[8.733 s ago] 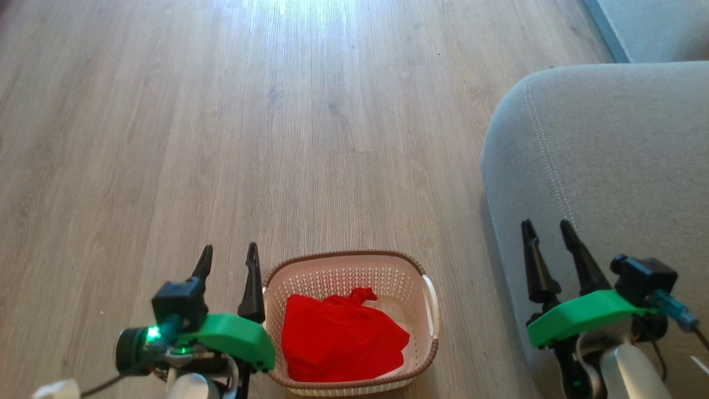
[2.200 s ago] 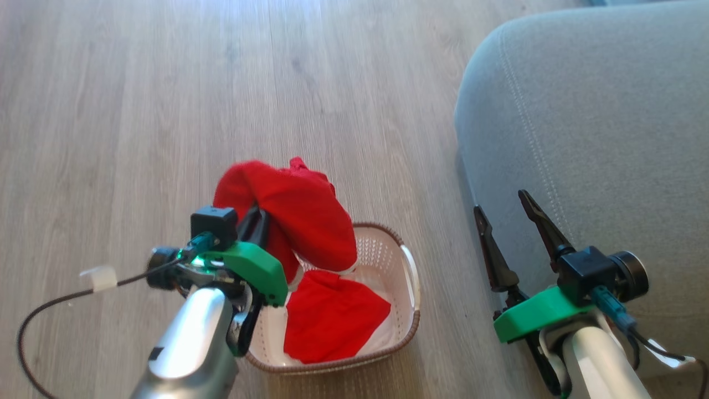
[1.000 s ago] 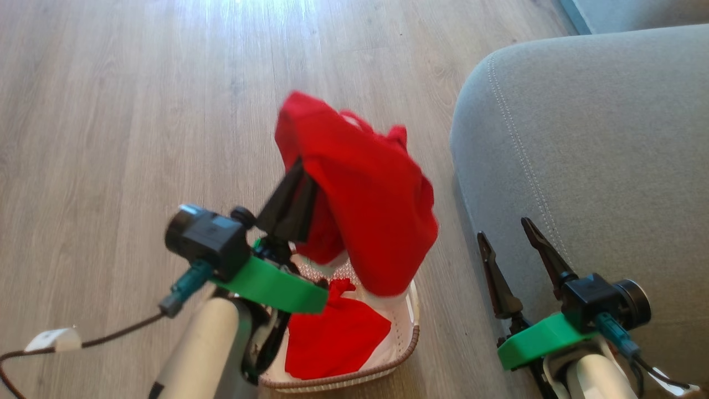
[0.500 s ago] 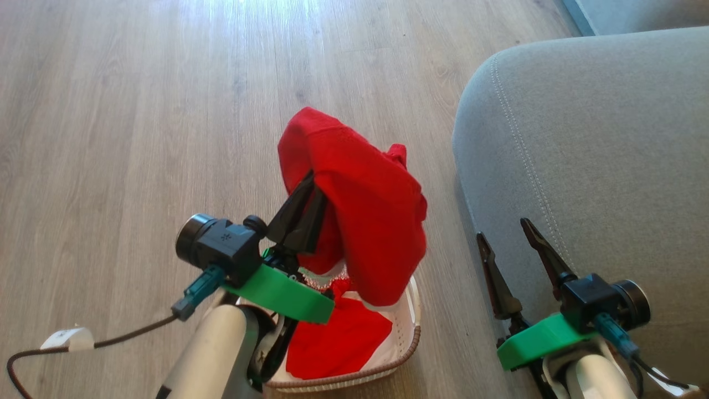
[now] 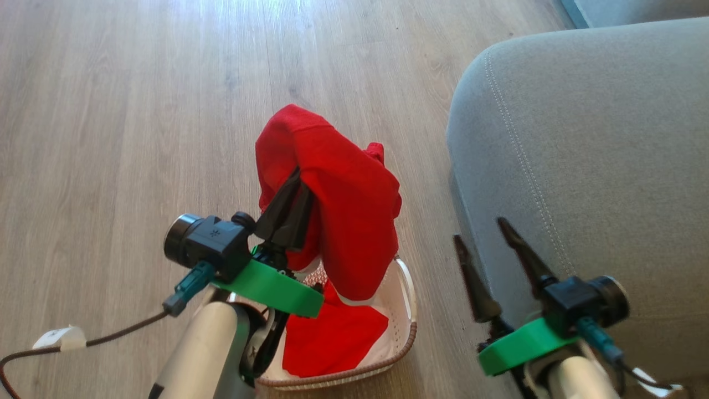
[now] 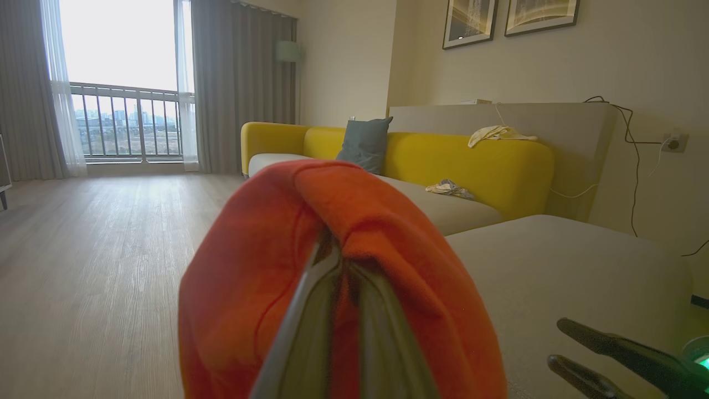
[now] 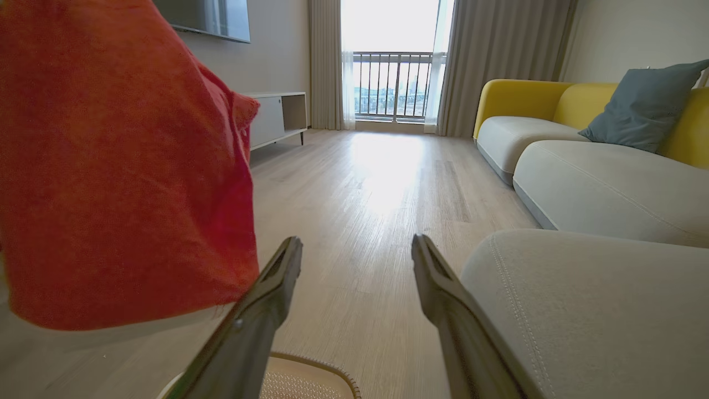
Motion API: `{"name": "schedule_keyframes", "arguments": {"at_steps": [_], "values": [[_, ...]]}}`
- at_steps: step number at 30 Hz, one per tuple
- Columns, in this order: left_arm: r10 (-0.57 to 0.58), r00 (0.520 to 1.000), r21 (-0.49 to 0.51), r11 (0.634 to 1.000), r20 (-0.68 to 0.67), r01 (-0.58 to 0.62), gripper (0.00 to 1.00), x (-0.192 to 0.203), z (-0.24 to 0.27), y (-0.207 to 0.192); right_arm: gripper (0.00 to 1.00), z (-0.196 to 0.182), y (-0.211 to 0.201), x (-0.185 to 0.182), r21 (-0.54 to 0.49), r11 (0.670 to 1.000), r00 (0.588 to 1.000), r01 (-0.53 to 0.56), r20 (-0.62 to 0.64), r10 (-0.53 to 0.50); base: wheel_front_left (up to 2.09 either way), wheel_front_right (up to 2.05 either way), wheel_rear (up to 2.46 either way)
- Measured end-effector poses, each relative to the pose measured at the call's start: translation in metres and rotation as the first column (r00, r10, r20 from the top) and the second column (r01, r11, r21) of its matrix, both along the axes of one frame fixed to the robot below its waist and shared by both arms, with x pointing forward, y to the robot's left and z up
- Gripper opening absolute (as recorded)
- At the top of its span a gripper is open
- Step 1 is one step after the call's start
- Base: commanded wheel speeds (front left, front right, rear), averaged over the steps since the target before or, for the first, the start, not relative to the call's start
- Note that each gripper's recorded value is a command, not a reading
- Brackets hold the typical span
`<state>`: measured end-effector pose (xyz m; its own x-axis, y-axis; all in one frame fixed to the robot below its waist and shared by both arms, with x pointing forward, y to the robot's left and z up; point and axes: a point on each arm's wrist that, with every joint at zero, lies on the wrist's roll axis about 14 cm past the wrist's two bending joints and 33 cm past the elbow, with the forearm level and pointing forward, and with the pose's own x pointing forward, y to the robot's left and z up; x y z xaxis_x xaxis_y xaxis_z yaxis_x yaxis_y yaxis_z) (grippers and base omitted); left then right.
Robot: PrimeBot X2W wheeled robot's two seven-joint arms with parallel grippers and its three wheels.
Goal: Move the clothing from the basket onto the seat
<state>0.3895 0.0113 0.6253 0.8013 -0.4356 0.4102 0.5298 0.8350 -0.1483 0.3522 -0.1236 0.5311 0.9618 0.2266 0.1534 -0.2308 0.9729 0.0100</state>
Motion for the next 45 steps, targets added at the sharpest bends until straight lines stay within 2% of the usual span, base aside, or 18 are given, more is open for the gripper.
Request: {"name": "schedule_keyframes", "arguments": {"at_steps": [6,9,19,33,45], "values": [[0.015,1.0,0.01,1.0,-0.013,-0.015,0.0,0.005,-0.005,0.003,1.0,0.012,0.043,-0.011,0.068,0.984,0.986,-0.163,0.027,0.162,0.0,0.0,0.0],[0.015,1.0,0.011,1.0,-0.015,-0.015,0.0,0.005,-0.006,0.004,1.0,0.015,0.052,-0.015,0.089,0.972,0.976,-0.216,0.03,0.214,0.0,0.0,0.0],[-0.064,0.998,0.03,0.997,-0.007,0.064,0.0,-0.009,-0.007,-0.013,1.0,0.014,0.07,-0.014,0.097,0.947,0.952,-0.305,0.019,0.305,0.0,0.0,0.0],[-0.15,0.989,0.054,0.987,0.0,0.149,0.0,-0.027,-0.009,-0.033,1.0,0.003,0.091,-0.01,0.025,0.916,0.916,-0.401,-0.023,0.401,0.0,0.0,0.0],[-0.215,0.976,0.087,0.972,-0.025,0.217,0.0,-0.04,-0.021,-0.049,1.0,-0.001,0.103,-0.005,-0.044,0.895,0.896,-0.444,-0.038,0.443,0.0,0.0,0.0]]}}
